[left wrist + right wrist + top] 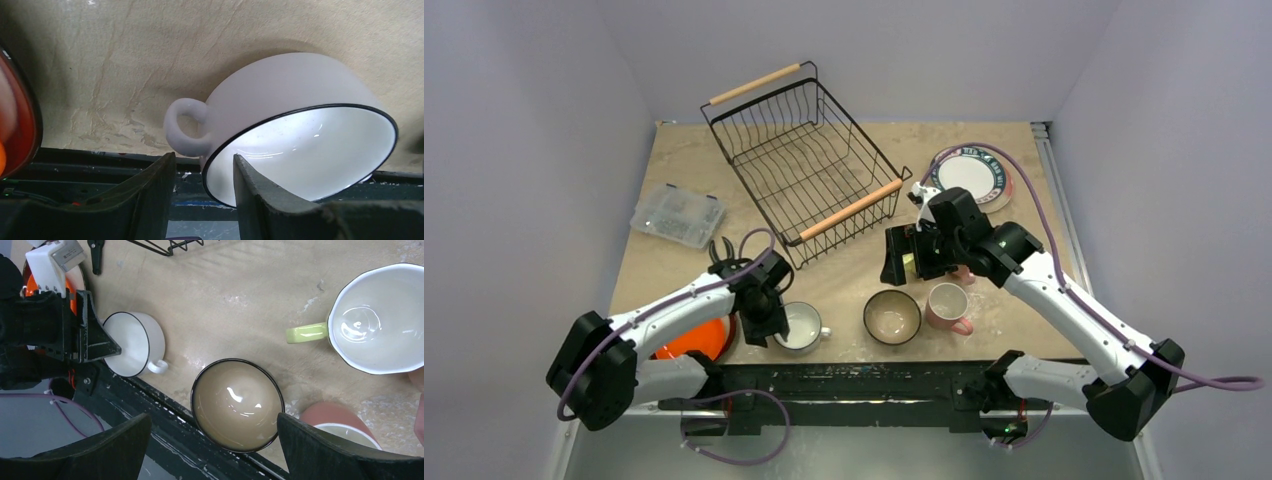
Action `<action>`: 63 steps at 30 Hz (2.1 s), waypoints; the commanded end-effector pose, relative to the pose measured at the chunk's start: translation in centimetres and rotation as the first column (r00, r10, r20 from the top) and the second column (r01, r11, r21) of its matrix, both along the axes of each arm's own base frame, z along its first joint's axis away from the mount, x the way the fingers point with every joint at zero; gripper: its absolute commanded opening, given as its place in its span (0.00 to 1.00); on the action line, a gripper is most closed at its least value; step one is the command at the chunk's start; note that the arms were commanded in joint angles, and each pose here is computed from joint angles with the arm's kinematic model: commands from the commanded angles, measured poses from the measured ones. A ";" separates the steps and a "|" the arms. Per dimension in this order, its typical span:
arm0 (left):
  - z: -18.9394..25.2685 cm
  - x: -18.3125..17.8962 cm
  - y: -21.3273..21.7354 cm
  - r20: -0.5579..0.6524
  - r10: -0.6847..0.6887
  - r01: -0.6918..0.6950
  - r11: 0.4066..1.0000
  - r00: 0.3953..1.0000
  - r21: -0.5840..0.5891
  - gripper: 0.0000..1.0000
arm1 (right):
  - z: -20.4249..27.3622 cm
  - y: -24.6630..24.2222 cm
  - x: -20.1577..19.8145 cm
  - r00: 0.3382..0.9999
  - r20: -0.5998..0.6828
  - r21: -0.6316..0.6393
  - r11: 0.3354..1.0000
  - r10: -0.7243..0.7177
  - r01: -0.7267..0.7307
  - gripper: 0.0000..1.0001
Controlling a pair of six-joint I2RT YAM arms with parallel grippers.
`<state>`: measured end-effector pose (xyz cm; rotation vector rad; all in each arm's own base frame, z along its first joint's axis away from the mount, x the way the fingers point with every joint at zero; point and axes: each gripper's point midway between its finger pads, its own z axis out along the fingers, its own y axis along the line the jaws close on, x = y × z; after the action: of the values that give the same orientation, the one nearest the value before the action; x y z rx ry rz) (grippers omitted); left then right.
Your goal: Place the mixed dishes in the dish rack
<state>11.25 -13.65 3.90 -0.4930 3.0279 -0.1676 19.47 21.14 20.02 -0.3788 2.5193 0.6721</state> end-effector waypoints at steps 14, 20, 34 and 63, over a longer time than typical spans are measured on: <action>-1.8 -0.3 -0.4 -0.021 -0.080 0.081 0.996 0.997 0.041 0.03 | 0.8 -0.8 0.4 0.997 0.074 -0.003 1.000 -0.027 0.027 0.98; 0.2 0.0 -0.7 0.053 -0.104 0.104 0.995 0.993 -0.005 0.00 | 1.3 -0.5 0.2 0.997 0.066 0.029 0.999 -0.043 0.041 0.98; 18.8 5.0 -5.4 0.746 -0.051 0.427 0.845 0.664 -0.322 0.00 | 7.8 3.0 0.4 0.996 0.094 0.240 0.970 0.003 -0.025 0.98; 42.9 14.1 -9.9 0.936 0.352 0.599 0.753 -0.016 -0.272 0.00 | 24.1 8.8 -1.1 0.962 0.063 0.799 0.564 0.266 -0.208 0.73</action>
<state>26.73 -23.99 39.63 0.0911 1.5800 -0.9333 19.39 30.66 41.30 -0.3300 2.0329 1.7394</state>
